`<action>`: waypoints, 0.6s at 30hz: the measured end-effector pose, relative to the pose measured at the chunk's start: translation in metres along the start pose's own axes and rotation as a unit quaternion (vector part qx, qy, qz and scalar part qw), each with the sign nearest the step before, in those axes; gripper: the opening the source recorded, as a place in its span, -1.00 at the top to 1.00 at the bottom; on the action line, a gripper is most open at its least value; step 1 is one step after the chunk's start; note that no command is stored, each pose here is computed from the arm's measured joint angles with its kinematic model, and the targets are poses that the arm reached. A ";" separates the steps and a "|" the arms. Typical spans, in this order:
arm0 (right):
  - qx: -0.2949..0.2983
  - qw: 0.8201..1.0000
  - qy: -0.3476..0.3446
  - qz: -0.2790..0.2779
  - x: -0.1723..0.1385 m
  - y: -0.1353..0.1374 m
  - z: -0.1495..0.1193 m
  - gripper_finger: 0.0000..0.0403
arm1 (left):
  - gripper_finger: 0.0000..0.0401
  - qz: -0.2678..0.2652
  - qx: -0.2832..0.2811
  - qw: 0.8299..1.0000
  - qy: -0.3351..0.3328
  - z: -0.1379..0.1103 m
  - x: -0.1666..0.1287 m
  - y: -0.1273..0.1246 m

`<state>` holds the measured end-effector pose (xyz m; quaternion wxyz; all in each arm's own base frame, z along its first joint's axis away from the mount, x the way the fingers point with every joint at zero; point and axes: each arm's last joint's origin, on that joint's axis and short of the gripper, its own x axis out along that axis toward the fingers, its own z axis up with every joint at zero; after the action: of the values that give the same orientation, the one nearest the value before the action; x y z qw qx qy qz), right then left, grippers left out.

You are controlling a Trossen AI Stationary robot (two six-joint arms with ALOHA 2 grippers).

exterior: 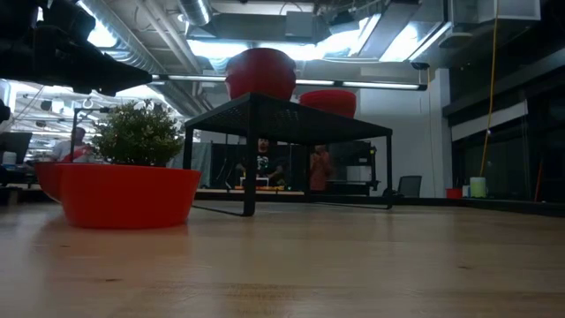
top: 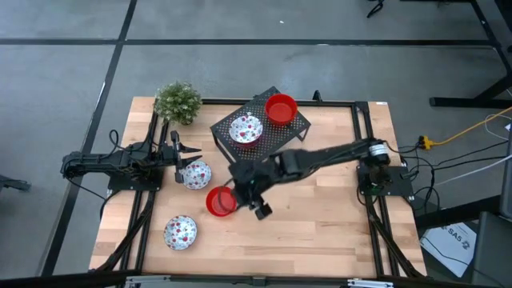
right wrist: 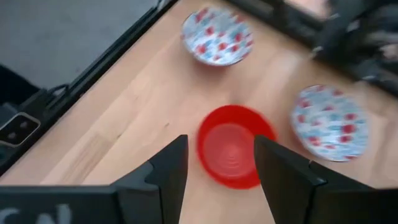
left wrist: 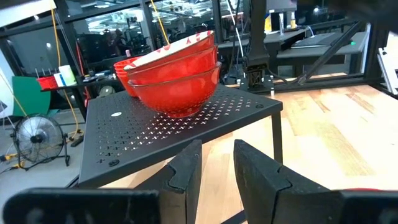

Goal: Pick & Place Mini bowls
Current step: Stack the red bowl on the red bowl on the shelf

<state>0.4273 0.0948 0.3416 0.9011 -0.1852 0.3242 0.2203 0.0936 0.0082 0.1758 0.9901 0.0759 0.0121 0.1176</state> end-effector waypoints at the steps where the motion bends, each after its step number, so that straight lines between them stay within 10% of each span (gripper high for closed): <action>1: -0.003 1.000 0.007 0.007 0.008 0.005 -0.001 0.10 | 0.56 0.000 0.000 1.000 0.000 0.000 0.000 0.000; 18: -0.053 0.993 0.081 0.064 0.123 0.044 -0.038 0.10 | 0.56 0.000 0.000 1.000 0.000 0.000 0.000 0.000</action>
<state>0.4704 0.1477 0.2236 0.8449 -0.2289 0.3950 0.2789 0.0936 0.0082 0.1758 0.9901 0.0759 0.0120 0.1175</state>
